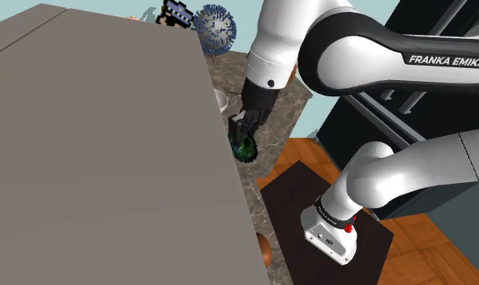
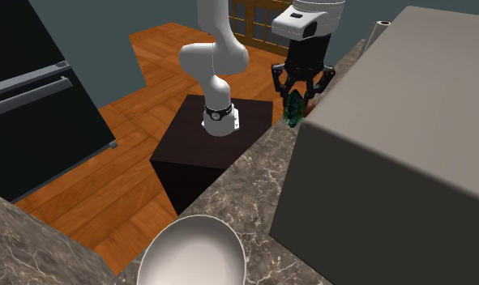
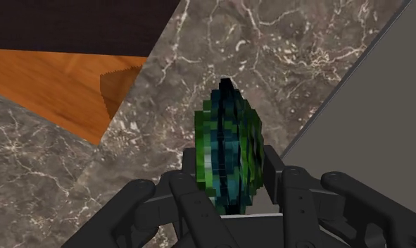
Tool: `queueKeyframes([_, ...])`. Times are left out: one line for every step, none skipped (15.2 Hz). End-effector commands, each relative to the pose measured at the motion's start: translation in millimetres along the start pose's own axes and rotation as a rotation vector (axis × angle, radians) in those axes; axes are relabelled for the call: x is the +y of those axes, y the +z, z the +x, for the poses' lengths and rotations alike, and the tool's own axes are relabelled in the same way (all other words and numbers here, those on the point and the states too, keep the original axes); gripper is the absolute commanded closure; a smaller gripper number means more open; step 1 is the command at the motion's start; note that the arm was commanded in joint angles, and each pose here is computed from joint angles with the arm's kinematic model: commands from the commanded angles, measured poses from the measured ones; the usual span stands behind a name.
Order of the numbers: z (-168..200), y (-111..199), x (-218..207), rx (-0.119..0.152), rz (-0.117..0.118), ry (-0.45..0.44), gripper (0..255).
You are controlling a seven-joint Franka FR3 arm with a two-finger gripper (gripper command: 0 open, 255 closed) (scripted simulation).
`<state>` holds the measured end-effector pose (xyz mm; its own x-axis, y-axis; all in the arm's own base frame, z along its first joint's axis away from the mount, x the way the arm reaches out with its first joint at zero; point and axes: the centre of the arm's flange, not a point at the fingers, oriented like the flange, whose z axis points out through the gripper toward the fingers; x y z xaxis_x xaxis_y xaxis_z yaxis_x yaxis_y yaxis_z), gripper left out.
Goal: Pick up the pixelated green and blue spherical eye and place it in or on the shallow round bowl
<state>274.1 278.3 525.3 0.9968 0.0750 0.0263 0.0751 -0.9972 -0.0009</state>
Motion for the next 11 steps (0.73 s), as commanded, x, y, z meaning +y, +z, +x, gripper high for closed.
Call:
queueKeyframes([0.8,-11.2,-0.3,0.000,0.000,0.000,255])
queueKeyframes([1.0,-15.9,-0.3,0.000,0.000,0.000,255])
queueKeyframes([12.4,-16.4,6.2,0.000,0.000,0.000,255])
queueKeyframes([23.9,-16.9,12.7,0.000,0.000,0.000,255])
queueKeyframes([35.4,-17.5,19.2,0.000,0.000,0.000,255])
queueKeyframes([46.8,-18.0,25.7,0.000,0.000,0.000,255])
queueKeyframes([58.3,-18.5,32.3,0.000,0.000,0.000,255])
queueKeyframes([69.8,-19.0,38.8,0.000,0.000,0.000,255])
queueKeyframes([81.3,-19.6,45.3,0.000,0.000,0.000,255])
queueKeyframes([92.7,-20.1,51.8,0.000,0.000,0.000,255])
queueKeyframes([104.2,-20.6,58.3,0.000,0.000,0.000,255])
